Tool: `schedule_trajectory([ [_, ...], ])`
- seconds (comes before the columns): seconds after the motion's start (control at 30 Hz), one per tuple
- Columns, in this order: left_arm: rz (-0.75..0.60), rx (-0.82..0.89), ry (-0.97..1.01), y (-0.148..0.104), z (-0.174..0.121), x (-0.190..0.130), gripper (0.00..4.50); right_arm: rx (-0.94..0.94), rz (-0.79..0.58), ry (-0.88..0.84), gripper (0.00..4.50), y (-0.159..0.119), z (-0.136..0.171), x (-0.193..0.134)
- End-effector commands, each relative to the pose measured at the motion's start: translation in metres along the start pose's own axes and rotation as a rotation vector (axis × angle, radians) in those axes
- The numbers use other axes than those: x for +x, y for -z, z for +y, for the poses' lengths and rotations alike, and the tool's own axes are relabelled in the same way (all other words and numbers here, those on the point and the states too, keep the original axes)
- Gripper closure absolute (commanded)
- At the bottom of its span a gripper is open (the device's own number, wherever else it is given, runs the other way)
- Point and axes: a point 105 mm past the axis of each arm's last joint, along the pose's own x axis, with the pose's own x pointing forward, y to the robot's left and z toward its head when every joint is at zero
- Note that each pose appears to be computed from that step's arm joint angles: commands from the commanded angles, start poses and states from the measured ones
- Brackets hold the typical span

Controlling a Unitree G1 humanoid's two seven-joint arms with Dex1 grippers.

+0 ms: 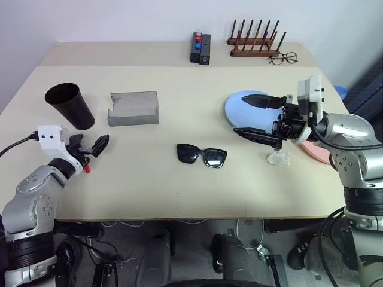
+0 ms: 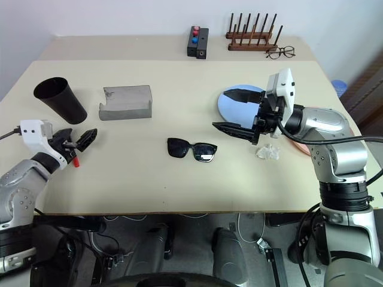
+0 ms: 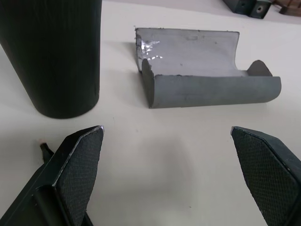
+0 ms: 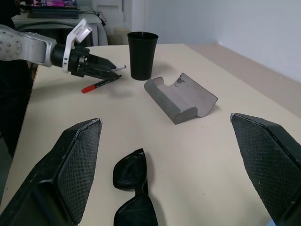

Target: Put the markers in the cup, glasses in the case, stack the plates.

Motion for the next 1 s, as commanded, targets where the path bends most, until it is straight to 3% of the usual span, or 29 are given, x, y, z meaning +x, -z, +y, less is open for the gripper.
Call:
schedule_trajectory([
  [0.03,-0.061,0.021,0.033,-0.018,-0.009,0.003,0.00,-0.048,-0.017,0.011,0.03,-0.013,-0.003,-0.003],
  [0.43,-0.058,0.000,0.052,-0.030,-0.008,0.025,0.00,-0.036,-0.024,0.067,0.03,-0.004,0.006,-0.006],
  [0.7,-0.042,0.042,0.024,-0.043,0.010,0.011,0.00,-0.017,-0.058,0.059,0.03,0.004,0.012,0.012],
  [0.87,0.113,0.146,0.010,-0.036,0.020,-0.011,0.00,-0.010,-0.086,0.016,0.03,0.003,0.018,0.026],
  [1.0,0.196,0.094,-0.022,-0.041,0.024,-0.030,0.00,-0.021,-0.104,-0.036,0.03,0.002,0.019,0.036],
])
